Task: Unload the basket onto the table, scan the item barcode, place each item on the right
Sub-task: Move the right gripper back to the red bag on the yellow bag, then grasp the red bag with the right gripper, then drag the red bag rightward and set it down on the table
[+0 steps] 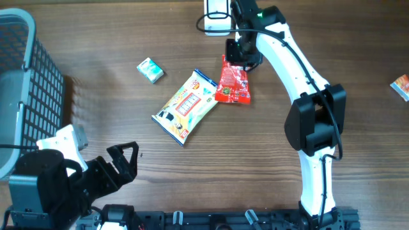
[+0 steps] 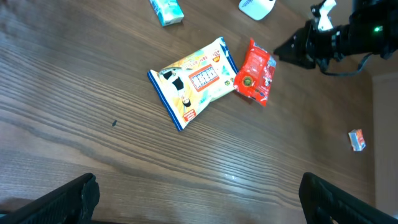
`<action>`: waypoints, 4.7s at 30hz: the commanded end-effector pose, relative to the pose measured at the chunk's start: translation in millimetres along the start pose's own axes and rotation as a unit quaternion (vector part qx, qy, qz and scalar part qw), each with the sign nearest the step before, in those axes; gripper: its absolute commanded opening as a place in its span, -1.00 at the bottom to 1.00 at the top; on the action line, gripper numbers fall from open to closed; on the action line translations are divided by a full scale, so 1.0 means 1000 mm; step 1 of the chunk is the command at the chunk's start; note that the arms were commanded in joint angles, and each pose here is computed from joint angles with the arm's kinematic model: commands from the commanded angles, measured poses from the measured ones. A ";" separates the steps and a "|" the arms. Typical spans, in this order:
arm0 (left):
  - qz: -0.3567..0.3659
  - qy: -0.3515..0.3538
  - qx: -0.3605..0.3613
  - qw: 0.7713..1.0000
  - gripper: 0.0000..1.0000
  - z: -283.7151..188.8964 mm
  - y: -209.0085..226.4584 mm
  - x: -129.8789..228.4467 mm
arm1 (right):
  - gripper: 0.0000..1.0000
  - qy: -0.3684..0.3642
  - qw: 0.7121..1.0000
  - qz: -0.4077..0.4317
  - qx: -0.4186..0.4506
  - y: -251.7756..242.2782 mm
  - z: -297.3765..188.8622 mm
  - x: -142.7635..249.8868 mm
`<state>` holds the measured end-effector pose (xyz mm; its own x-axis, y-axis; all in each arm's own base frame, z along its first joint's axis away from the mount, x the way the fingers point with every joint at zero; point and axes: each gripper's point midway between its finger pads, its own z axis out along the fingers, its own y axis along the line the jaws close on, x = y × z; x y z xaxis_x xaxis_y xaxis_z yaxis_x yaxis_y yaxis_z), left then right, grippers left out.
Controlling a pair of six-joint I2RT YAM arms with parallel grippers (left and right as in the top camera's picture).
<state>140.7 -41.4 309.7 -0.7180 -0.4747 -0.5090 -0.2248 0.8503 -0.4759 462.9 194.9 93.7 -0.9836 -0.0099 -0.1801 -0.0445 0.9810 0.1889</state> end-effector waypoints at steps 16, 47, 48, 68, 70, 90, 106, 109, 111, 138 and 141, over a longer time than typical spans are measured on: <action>-0.003 -0.001 0.001 1.000 1.00 0.000 0.000 0.000 | -0.91 0.085 0.960 0.119 0.239 -0.137 0.032 0.034; -0.003 -0.001 0.001 1.000 1.00 0.000 0.000 0.000 | -0.91 0.106 0.992 0.040 0.060 -0.016 0.040 0.048; -0.003 -0.001 0.001 1.000 1.00 0.000 0.000 0.000 | -0.91 0.096 0.993 0.040 0.056 -0.015 0.028 0.045; -0.003 -0.001 0.001 1.000 1.00 0.000 0.000 0.000 | -0.91 -0.010 0.994 0.077 0.080 -0.035 0.089 -0.014; -0.003 -0.001 0.001 1.000 1.00 0.000 0.000 0.000 | -0.91 -0.002 0.993 0.085 0.085 -0.043 0.081 -0.012; -0.003 -0.001 0.001 1.000 1.00 0.000 0.000 0.000 | -0.91 0.156 0.981 0.093 0.072 -0.084 0.059 0.100; -0.003 -0.001 0.001 1.000 1.00 0.000 0.000 0.000 | 1.00 0.053 0.992 0.062 0.094 -0.123 -0.052 0.053; -0.003 -0.001 0.001 1.000 1.00 0.000 0.000 0.000 | 1.00 0.076 0.995 0.065 0.025 -0.130 -0.049 0.059; -0.003 -0.001 0.001 1.000 1.00 0.000 0.000 0.000 | 0.99 0.083 0.993 0.058 -0.056 -0.126 -0.043 0.063; -0.003 -0.001 0.001 1.000 1.00 0.000 0.000 0.000 | -0.35 0.043 0.916 0.255 -0.305 -0.100 0.095 0.137; -0.003 -0.001 0.001 1.000 1.00 0.000 0.000 0.000 | -0.91 0.038 0.921 0.270 -0.277 -0.109 0.101 0.136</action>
<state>140.8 -41.4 309.6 -0.7180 -0.4747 -0.5090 -0.2248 0.8503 -0.4759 364.2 123.0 -5.7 -0.9378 0.3333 0.0976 0.2641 0.5019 0.8236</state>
